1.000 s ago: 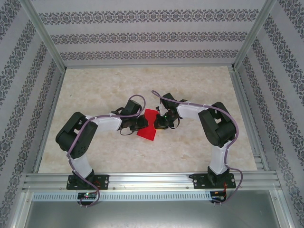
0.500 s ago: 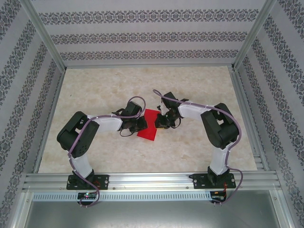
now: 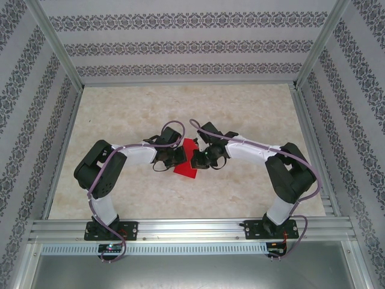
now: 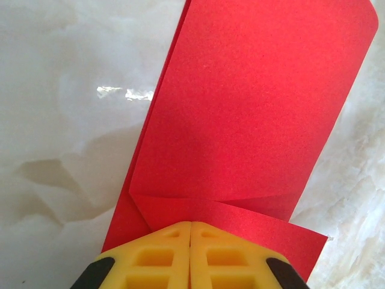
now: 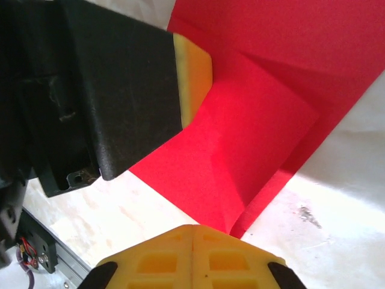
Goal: Fold a paper plane with a square sheet of paper (pick it up from the middle)
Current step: Fold the triangle a second time at the center of the table.
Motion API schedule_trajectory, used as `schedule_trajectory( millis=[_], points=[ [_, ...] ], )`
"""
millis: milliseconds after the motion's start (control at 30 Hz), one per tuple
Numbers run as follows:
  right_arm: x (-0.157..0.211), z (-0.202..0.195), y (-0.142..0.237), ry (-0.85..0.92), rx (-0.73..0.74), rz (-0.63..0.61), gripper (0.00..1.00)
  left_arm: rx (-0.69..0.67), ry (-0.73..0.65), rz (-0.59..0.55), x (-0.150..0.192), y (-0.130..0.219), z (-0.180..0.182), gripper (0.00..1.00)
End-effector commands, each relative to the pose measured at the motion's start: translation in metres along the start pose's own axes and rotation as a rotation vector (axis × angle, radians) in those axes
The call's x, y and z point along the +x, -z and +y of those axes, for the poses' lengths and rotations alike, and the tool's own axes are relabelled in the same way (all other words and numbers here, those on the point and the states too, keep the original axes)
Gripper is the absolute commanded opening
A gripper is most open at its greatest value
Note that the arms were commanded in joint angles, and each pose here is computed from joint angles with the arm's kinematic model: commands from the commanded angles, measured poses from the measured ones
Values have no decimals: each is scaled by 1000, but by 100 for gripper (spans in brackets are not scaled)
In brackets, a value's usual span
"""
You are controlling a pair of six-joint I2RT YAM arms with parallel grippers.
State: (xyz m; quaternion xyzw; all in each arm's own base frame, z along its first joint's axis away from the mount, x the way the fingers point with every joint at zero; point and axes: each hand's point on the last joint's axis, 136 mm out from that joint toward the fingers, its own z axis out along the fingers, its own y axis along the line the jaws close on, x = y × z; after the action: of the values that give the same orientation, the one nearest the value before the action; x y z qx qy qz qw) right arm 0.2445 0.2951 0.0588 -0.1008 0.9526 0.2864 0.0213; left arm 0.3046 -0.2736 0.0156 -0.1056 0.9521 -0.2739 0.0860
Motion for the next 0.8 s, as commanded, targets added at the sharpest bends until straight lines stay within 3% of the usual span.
schedule_trajectory(
  millis=[0, 767],
  points=[
    [-2, 3, -14, -34, -8, -6, 4, -190, 51, 90, 32, -16, 50, 8],
    [20, -18, -47, -107, 64, 77, 0, -180, 66, 96, 35, -20, 52, 8]
  ],
)
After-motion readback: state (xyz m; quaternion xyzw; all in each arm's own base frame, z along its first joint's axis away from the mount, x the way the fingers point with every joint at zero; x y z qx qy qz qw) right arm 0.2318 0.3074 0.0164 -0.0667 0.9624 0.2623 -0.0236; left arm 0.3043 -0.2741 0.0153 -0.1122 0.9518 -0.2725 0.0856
